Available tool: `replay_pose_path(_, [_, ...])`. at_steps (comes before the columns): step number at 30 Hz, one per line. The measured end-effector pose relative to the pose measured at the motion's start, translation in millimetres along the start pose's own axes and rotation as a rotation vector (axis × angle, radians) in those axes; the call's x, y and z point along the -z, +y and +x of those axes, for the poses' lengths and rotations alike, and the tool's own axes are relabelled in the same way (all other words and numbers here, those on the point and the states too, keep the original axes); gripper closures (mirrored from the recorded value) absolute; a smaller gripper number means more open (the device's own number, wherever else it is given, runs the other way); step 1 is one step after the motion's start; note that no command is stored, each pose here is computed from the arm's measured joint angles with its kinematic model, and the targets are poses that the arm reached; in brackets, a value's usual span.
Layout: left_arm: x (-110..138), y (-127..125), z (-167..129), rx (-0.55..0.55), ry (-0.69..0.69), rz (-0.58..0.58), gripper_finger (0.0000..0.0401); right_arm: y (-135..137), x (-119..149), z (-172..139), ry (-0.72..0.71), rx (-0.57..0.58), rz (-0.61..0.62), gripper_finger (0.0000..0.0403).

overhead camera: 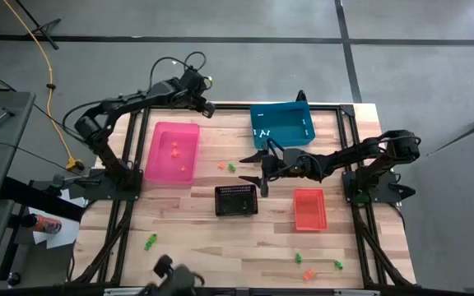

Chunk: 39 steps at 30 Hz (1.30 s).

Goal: Sort Halloween decoration
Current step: Put the orange spider toy into the pink bin

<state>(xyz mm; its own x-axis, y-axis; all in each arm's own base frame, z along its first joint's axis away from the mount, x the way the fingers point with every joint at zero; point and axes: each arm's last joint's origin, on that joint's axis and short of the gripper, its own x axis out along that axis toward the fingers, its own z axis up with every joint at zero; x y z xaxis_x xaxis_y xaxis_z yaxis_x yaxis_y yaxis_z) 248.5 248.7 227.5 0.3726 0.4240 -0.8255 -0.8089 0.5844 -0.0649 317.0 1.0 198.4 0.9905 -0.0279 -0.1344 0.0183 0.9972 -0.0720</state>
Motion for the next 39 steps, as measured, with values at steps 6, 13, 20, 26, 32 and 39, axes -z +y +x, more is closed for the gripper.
replay_pose_path(6, [35, -54, -42, 0.147, -0.132, 0.162, 0.04, 0, 1, 0, 0.008, -0.001, 0.0, 0.0151])
replay_pose_path(13, [127, -97, -69, 0.415, -0.344, 0.258, 0.04, 1, 1, 0, 0.013, -0.003, 0.016, 0.0151])
replay_pose_path(20, [196, -110, -97, 0.665, -0.727, 0.346, 0.0401, 1, -2, 0, -0.02, -0.004, 0.027, 0.0151])
replay_pose_path(26, [212, -112, -111, 0.729, -0.868, 0.406, 0.0401, 3, -8, 0, -0.086, -0.05, 0.045, 0.0151])
replay_pose_path(32, [215, -115, -114, 0.732, -0.892, 0.451, 0.0401, 3, -17, -2, -0.175, -0.048, 0.045, 0.0151])
replay_pose_path(39, [215, -115, -114, 0.714, -0.911, 0.489, 0.0401, 2, -14, -1, -0.148, -0.046, 0.036, 0.0151])
